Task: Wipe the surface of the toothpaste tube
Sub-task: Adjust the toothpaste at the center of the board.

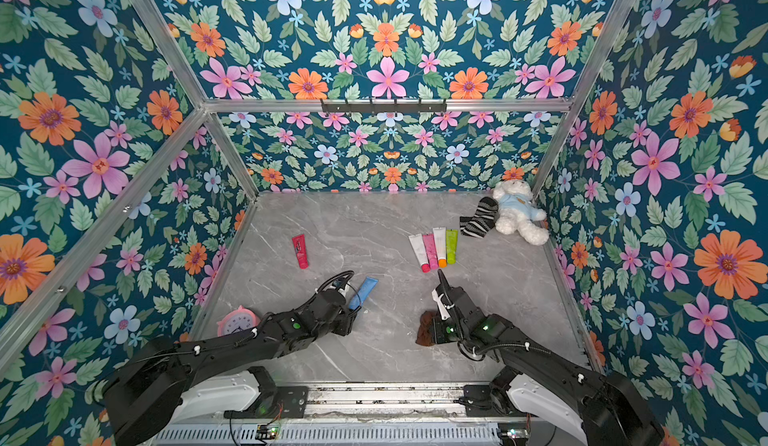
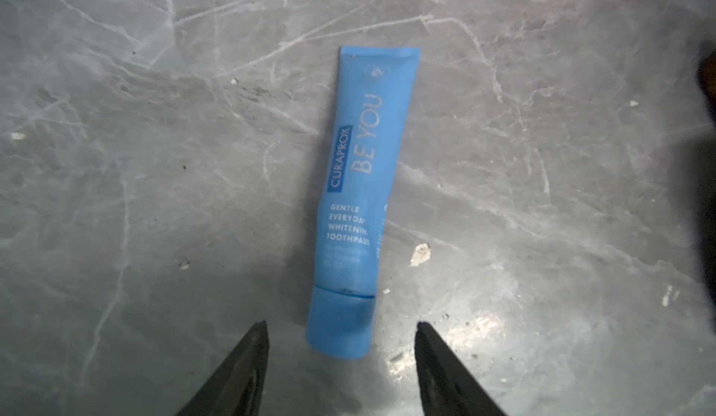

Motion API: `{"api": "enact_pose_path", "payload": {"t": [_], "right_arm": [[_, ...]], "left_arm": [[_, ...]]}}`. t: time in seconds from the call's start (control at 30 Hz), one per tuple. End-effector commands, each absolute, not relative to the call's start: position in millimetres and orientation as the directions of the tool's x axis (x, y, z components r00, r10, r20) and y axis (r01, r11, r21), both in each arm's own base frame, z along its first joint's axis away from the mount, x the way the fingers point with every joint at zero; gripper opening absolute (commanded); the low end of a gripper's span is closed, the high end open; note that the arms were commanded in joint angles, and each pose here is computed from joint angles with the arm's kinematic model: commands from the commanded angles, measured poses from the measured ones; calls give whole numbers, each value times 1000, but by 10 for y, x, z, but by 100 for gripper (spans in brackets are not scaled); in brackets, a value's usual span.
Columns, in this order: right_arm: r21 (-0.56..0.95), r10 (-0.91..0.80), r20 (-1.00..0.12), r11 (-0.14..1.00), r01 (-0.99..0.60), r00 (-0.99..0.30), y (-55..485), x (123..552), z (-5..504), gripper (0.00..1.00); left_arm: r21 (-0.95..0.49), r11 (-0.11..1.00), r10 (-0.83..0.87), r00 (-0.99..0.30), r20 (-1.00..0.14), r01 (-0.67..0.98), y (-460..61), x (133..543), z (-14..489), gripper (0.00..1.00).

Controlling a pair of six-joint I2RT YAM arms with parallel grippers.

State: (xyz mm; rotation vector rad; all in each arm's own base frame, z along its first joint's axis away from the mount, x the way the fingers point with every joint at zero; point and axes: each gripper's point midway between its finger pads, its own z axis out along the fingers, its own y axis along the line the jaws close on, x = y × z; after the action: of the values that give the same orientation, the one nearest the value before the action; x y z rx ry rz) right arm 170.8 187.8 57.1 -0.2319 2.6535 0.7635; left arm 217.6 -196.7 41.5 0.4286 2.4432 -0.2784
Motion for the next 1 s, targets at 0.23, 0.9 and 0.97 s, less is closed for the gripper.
{"api": "enact_pose_path", "payload": {"t": [0.23,0.9,0.97], "right_arm": [[491,-61,-406,827,-274,-912,1909,1713,620,0],[550,-16,-513,761,-343,-858,2034,1808,1147,0],[538,-24,-518,768,-348,-855,2089,1896,1167,0]], "left_arm": [[-75,920,265,-752,-604,385,-2066,2245,331,42],[-55,664,592,-569,-571,746,-3034,1637,271,11],[-40,649,618,-556,-556,760,-3071,1587,216,12]]}}
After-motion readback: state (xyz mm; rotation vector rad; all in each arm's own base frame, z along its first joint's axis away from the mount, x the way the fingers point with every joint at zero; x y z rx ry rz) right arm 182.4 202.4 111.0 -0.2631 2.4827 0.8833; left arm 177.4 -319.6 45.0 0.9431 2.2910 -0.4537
